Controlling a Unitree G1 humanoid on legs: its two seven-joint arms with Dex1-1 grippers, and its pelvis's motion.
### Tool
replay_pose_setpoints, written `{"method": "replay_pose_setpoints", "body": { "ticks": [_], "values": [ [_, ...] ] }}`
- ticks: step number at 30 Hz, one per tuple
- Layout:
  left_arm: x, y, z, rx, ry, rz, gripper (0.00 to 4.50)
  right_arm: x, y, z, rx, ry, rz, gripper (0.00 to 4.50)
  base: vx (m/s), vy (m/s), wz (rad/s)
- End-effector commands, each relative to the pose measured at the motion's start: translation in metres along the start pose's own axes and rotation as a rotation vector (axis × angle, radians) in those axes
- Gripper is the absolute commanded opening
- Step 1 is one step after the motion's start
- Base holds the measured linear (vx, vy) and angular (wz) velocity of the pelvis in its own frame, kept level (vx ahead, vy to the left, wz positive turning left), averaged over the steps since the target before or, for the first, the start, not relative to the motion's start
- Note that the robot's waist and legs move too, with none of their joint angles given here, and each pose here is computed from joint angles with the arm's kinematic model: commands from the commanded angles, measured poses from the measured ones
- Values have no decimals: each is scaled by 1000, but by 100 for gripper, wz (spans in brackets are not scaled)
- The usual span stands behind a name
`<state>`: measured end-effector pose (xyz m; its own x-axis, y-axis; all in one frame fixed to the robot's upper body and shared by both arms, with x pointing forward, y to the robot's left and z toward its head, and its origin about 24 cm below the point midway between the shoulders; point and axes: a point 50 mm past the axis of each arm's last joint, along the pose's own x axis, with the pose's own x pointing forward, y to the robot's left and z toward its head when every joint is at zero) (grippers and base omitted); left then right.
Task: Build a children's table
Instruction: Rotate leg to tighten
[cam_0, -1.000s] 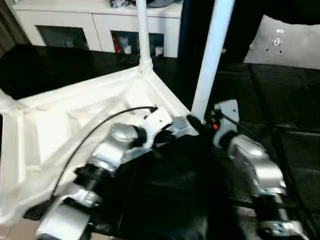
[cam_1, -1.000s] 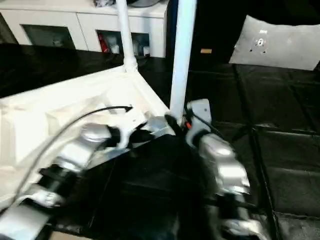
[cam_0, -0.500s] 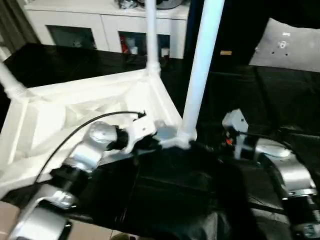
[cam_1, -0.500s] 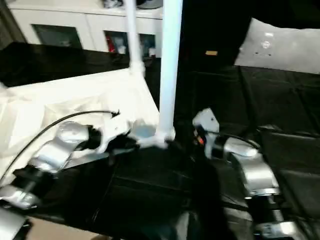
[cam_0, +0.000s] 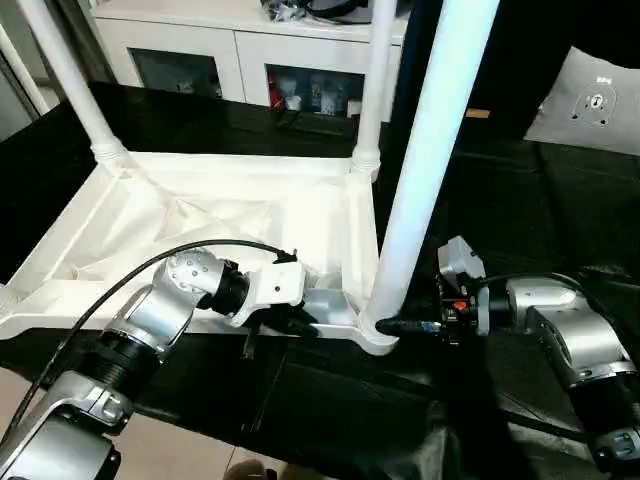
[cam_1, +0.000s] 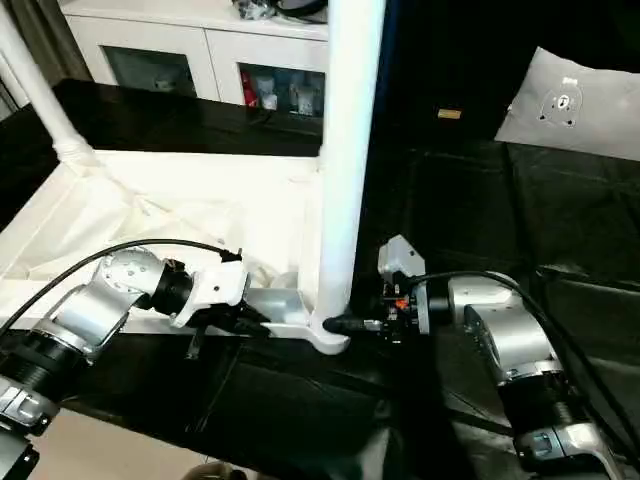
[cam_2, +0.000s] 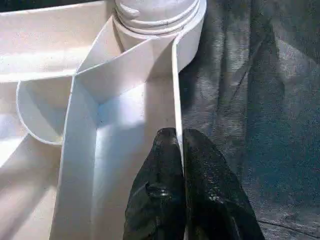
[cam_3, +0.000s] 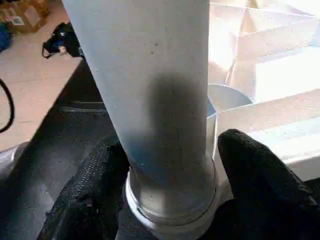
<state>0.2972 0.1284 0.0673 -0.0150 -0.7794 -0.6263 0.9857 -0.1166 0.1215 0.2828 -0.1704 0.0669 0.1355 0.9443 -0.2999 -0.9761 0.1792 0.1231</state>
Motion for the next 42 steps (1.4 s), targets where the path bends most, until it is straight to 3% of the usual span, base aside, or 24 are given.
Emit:
{"method": "replay_pose_setpoints", "body": {
  "ticks": [1,8,15,20,27,31,35,38,42],
  "values": [
    [1,-2,14,83,-14,-54,0,1,-2,5,-4,-4,23,273,0,0,0],
    [1,-3,14,81,-16,-66,0,4,0,4,11,-7,59,211,0,0,0],
    [2,-2,12,37,-31,-35,0,10,5,1,40,-36,49,198,0,0,0],
    [8,6,16,-67,-79,98,0,30,-1,2,72,-75,-173,198,0,0,0],
    [26,22,26,-198,-124,281,0,71,-13,16,211,-208,-547,196,0,0,0],
    [36,34,34,-294,-136,425,0,88,-16,24,272,-233,-720,196,0,0,0],
    [45,44,44,-335,-162,541,0,95,-17,28,225,-262,-836,196,0,0,0],
    [46,42,45,-302,-168,514,0,91,-12,24,211,-286,-801,268,0,0,0],
    [40,39,41,-267,-158,498,0,80,-11,23,180,-296,-792,301,0,0,0]
  ]
}}
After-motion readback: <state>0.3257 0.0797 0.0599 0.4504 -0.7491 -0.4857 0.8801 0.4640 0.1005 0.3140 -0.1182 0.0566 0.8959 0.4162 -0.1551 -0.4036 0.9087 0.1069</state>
